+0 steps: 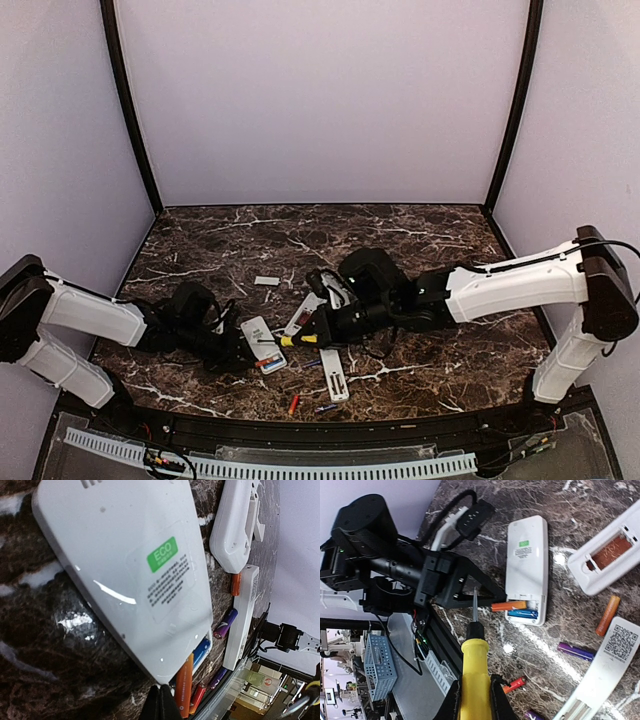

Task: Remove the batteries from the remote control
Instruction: Remove the battery from the remote control without the battery cover.

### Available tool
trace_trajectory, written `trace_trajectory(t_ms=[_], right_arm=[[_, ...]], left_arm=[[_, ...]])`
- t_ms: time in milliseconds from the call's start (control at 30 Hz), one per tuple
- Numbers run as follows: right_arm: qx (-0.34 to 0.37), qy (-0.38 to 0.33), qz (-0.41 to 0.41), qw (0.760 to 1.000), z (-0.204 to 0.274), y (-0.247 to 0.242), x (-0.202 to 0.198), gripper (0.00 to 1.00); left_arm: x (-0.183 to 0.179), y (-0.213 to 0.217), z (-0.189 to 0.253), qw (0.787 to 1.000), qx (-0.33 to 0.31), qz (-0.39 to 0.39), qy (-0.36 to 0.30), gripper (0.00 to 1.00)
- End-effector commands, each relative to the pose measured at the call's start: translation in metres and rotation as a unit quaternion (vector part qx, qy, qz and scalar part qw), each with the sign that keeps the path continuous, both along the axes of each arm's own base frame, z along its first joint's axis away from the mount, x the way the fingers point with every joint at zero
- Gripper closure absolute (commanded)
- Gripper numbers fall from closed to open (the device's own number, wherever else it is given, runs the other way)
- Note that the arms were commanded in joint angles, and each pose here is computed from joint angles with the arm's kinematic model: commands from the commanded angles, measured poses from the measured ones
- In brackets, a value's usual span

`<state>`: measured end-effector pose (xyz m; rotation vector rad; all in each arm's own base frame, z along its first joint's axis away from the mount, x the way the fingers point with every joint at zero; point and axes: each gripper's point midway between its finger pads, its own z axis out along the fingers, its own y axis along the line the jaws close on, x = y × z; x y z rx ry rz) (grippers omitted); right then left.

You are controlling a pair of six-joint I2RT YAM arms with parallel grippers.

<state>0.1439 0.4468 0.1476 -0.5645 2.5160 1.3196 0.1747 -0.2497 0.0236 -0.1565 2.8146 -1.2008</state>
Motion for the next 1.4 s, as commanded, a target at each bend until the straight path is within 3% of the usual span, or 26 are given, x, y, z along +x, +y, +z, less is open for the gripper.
trace_trajectory(t_ms=[0,167,300,433,600,1067,1367], right_arm=[[-0.069,0.004,-0.019,0.997,-0.022,-0.011,0.008,1.00],[-0.080,0.007,-0.008,0.997,-0.028,-0.007,0.007,1.00],[-0.099,0.007,-0.014,0.995,-0.033,-0.011,0.008,1.00],[-0.115,0.004,-0.025,0.993,-0.037,-0.018,0.010,1.00],[-0.129,0.000,-0.024,0.991,-0.042,-0.019,0.011,1.00],[-0.147,-0.011,-0.013,0.989,-0.049,-0.017,0.014,1.00],[-0.150,-0.008,0.003,0.989,-0.056,-0.012,0.011,1.00]], left_arm=[[-0.005,0.012,-0.011,0.999,0.033,0.006,0.006,1.00],[-0.005,0.015,-0.008,0.999,0.038,0.010,0.004,0.93],[-0.005,0.021,-0.004,0.998,0.054,0.014,-0.001,0.76],[-0.003,0.024,0.000,0.998,0.066,0.015,-0.007,0.71],[0.006,0.028,0.010,0.997,0.076,0.018,-0.022,0.69],[0.040,0.015,0.022,0.998,0.027,0.035,-0.041,0.60],[0.045,0.005,0.015,0.999,0.021,0.019,-0.035,0.74]])
